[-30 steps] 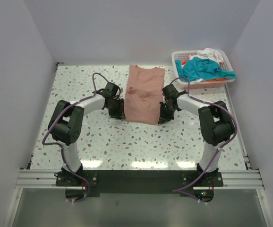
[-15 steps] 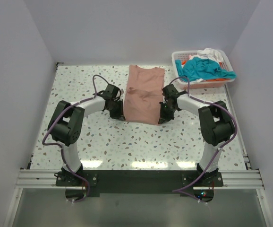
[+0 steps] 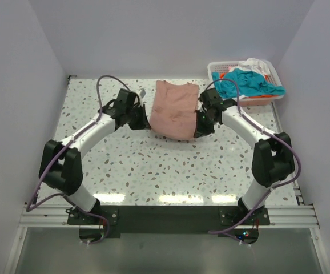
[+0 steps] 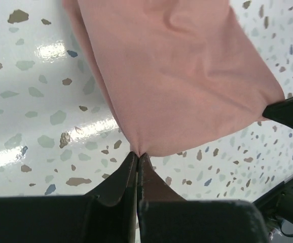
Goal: Fold and stack the t-shirts
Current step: Fold the tshirt
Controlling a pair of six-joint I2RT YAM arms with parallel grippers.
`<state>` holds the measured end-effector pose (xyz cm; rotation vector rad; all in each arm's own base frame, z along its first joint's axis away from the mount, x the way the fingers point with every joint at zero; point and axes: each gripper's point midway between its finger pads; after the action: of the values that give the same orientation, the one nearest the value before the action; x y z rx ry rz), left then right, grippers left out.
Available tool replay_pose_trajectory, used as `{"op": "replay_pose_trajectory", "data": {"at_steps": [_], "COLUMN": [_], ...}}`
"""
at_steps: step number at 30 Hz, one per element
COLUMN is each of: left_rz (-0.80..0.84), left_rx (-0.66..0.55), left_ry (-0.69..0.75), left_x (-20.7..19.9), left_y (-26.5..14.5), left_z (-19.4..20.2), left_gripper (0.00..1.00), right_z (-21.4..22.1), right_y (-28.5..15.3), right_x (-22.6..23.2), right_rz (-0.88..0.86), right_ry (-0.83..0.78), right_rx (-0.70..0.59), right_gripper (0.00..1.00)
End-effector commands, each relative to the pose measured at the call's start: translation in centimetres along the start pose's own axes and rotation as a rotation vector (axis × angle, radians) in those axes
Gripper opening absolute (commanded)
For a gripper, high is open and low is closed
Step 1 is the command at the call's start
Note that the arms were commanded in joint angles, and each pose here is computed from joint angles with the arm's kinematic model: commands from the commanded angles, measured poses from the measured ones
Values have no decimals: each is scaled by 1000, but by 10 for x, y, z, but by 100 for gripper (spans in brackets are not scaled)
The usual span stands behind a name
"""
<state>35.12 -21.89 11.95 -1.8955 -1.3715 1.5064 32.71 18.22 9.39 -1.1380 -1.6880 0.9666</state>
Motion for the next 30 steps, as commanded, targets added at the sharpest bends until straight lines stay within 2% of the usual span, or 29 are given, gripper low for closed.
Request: {"op": "replay_pose_trajectory", "data": {"at_steps": [1,10,14,18,24,30], "left_rz": [36,35,64,97,104,73], "left_rx": [-29,60,85,106,95,77], "left_ry": [22,50,23,-12,-6,22], "left_x": [-19,-12,-14,-20,-27,-23], "left_y": [-39,-89,-113,-134,-136,-108], "left_z": [-4,38,56,69,61,36], "left_gripper": [0,0,0,0,0,0], "right_z": [-2,38,60,82,68,29], "right_y": [-40,-81,-102,-126,-136,-116], "right_x": [4,1,17,35,30,25], "right_rz": [11,46,39,12,54,77], "right_ry": [-36,-74,-95,-51,-2,30], "right_rx": [-37,20,39,35,-67,-148], "right_gripper": [0,0,0,0,0,0]}}
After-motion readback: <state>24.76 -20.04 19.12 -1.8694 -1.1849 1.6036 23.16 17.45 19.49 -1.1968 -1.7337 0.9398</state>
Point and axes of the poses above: each gripper's point midway between its finger pads, its own y axis out along the fingers, its own x axis along the line the jaws close on, z = x × y, and after that the axes turned 12 degrees about -y, right-handed
